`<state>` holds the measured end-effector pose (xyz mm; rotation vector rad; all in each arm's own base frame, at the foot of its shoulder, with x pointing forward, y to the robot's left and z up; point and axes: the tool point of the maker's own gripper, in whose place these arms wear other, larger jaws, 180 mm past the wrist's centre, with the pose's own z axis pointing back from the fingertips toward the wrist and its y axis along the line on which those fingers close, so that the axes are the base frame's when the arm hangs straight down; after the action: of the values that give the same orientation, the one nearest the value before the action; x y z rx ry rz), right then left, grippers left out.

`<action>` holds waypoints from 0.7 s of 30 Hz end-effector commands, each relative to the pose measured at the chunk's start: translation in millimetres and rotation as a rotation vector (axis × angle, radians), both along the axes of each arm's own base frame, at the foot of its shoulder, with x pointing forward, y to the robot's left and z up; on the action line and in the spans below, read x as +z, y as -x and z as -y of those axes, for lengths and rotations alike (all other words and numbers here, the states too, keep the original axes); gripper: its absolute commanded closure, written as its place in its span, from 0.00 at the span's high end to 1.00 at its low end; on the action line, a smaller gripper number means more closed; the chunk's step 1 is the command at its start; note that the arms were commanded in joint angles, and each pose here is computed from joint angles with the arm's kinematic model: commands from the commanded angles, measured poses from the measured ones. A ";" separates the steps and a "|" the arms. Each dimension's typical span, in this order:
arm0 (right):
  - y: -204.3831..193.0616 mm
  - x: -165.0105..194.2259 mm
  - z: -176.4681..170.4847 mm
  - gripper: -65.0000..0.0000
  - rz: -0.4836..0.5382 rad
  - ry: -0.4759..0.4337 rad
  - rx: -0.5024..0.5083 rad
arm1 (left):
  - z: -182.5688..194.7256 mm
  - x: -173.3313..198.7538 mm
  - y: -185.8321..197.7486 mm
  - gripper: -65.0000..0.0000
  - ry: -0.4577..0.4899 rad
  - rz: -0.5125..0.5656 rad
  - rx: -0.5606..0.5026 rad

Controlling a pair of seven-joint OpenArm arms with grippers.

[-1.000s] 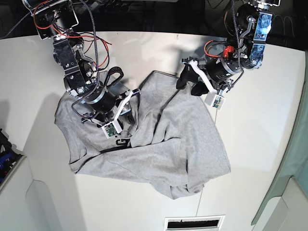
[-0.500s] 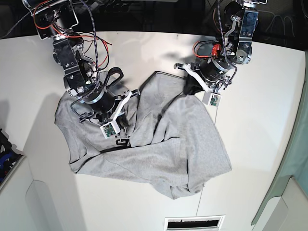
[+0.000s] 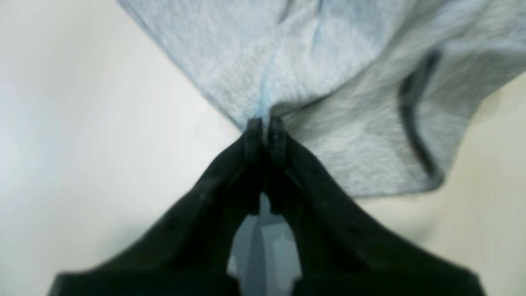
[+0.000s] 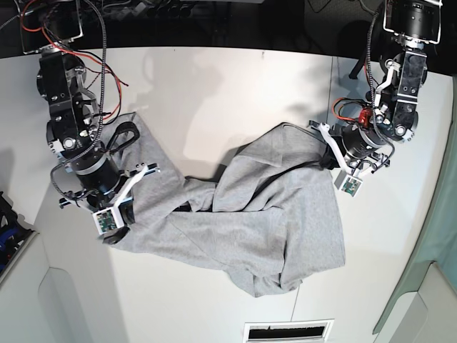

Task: Layout the t-shirt on the table in an organized manner, then fold the t-shirt properly
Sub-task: 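Lift the shirt and pull the grippers apart to stretch it out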

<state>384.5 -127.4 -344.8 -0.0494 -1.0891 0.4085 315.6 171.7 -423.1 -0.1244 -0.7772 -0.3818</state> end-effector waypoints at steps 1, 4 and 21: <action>-4.7 20.0 7.1 0.00 0.053 0.008 -0.002 | -5.1 16.6 -9.5 0.00 -0.004 0.048 -0.022; 6.8 27.6 25.4 0.00 0.054 0.026 -0.017 | -5.2 27.5 -6.0 0.00 0.007 0.050 -0.078; 39.7 133.8 72.9 0.00 0.199 -0.035 -0.084 | 3.5 202.3 -20.2 0.00 -0.095 0.481 -0.189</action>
<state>341.0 -199.1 -228.5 -0.0916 -1.2272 0.3027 333.3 166.5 -233.0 -0.0312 -1.1877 -0.6293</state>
